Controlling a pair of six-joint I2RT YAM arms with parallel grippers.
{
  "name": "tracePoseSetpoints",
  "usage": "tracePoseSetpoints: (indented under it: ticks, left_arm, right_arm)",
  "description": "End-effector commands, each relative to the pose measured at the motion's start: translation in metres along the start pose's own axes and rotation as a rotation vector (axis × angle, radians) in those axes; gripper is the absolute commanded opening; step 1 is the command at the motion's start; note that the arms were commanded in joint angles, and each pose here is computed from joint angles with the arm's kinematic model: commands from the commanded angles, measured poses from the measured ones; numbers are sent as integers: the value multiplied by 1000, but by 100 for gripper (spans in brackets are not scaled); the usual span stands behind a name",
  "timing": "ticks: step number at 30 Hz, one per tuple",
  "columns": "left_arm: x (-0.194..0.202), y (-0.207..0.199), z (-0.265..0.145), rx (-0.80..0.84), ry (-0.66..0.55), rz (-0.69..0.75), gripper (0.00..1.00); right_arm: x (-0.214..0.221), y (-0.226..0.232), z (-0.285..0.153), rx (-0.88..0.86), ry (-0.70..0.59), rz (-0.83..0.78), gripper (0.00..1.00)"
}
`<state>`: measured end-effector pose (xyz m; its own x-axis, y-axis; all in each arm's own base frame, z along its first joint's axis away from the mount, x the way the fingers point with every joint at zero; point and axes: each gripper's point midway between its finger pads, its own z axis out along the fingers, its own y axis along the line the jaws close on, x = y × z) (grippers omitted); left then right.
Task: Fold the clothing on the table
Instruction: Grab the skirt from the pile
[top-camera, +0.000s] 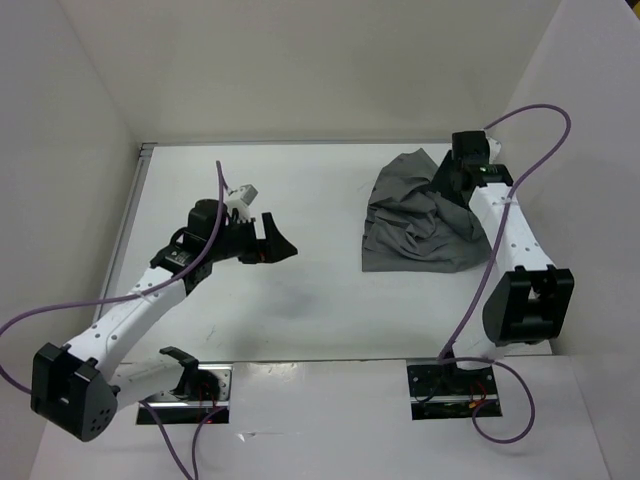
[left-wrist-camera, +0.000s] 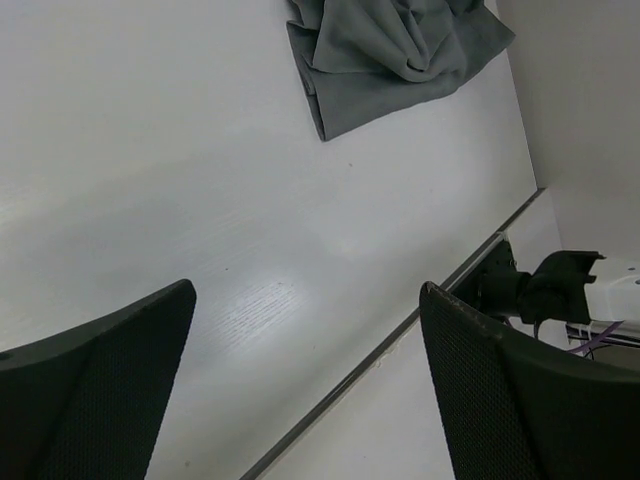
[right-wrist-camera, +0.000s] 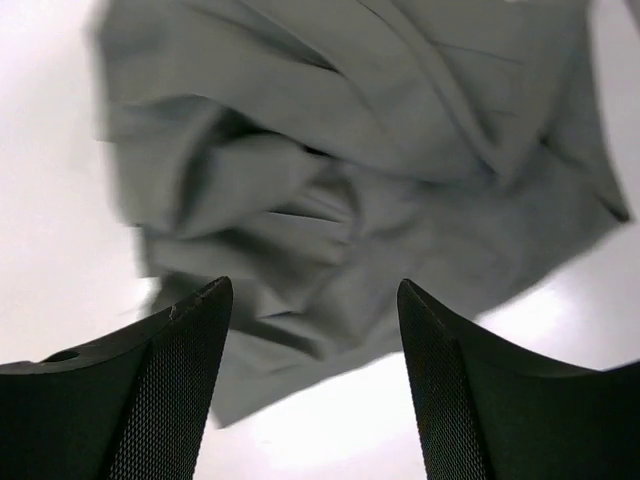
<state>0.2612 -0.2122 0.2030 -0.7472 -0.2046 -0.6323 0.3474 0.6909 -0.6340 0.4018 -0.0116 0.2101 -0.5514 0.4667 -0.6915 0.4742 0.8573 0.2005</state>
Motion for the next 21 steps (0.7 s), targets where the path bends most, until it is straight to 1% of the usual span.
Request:
tracePoseSetpoints:
  ticks: [1, 6, 8, 13, 15, 18, 21]
  left_arm:
    - [-5, 5, 10, -15, -3, 7, 99]
    - [-7, 7, 15, -31, 22, 3, 99]
    - [-7, 7, 15, -31, 22, 12, 99]
    - [-6, 10, 15, -44, 24, 9, 99]
    - [-5, 11, 16, -50, 33, 4, 99]
    - [-5, 14, 21, -57, 46, 7, 99]
    - [-6, 16, 25, -65, 59, 9, 99]
  right_arm:
    - [20, -50, 11, 243, 69, -126, 72]
    - [15, -72, 33, 434, 45, -184, 72]
    - [19, -77, 44, 484, 66, -209, 72]
    - [22, -98, 62, 641, 41, -238, 71]
    - [30, -102, 74, 664, 63, -257, 71]
    - [27, -102, 89, 705, 51, -273, 71]
    - [25, -120, 102, 759, 68, -274, 71]
